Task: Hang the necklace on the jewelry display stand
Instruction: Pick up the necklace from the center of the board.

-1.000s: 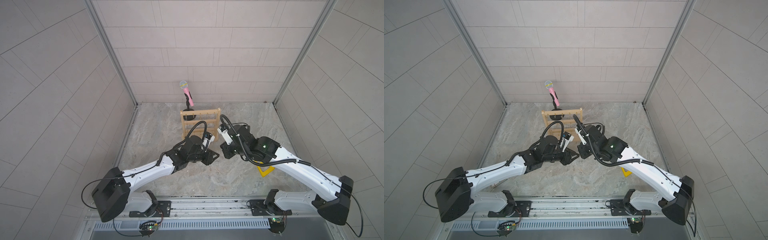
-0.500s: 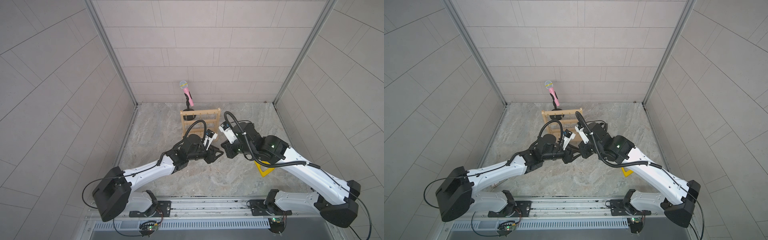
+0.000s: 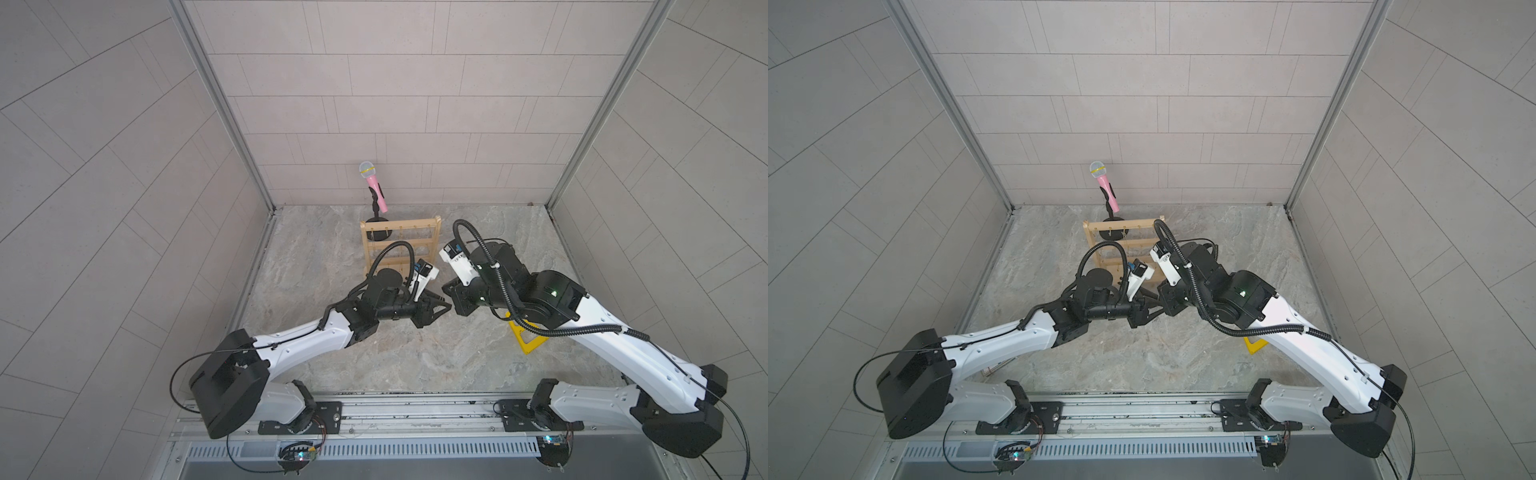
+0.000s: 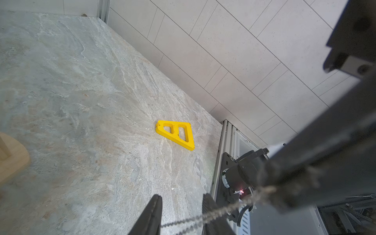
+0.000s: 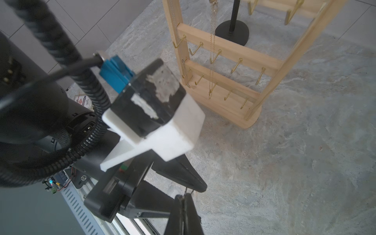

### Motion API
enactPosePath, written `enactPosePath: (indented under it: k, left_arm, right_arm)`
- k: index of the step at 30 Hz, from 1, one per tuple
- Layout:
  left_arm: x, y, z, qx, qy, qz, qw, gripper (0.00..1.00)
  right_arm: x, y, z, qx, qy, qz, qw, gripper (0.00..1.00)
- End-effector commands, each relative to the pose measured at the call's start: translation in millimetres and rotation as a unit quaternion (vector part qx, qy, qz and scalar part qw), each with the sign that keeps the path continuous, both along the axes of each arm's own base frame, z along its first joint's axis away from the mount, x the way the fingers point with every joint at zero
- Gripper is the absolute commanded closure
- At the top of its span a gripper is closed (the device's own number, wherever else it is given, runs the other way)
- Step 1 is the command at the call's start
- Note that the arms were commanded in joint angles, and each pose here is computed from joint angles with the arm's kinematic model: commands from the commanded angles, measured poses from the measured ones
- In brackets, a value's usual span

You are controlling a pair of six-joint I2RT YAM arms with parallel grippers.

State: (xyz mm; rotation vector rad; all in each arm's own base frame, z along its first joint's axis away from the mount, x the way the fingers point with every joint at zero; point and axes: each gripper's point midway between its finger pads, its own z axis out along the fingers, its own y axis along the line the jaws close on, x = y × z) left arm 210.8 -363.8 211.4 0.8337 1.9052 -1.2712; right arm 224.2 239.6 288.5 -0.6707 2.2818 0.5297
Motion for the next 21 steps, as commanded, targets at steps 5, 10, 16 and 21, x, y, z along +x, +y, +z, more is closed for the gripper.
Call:
enactPosePath:
  k: [5,10,16,21]
  left_arm:
    - [-7.2,-0.8,1.4,-0.008,-0.017,-0.019,1.000,0.71]
    - [-8.6,-0.9,2.3,-0.009,-0.018,-0.022,1.000,0.77]
    - [-10.7,-1.0,2.2,-0.010,-0.017,-0.027,0.999,0.85]
    - [-13.8,-1.1,4.1,-0.013,-0.018,-0.033,0.999,0.93]
  right_arm:
    - [-0.2,-1.6,8.0,0.000,-0.012,0.000,1.000,1.00]
    - [-0.3,-1.5,9.1,0.000,-0.013,0.001,1.000,1.00]
    - [0.4,-2.1,7.9,-0.001,-0.013,-0.001,1.000,1.00]
    - [2.6,-2.8,5.5,-0.005,-0.012,-0.005,1.000,1.00]
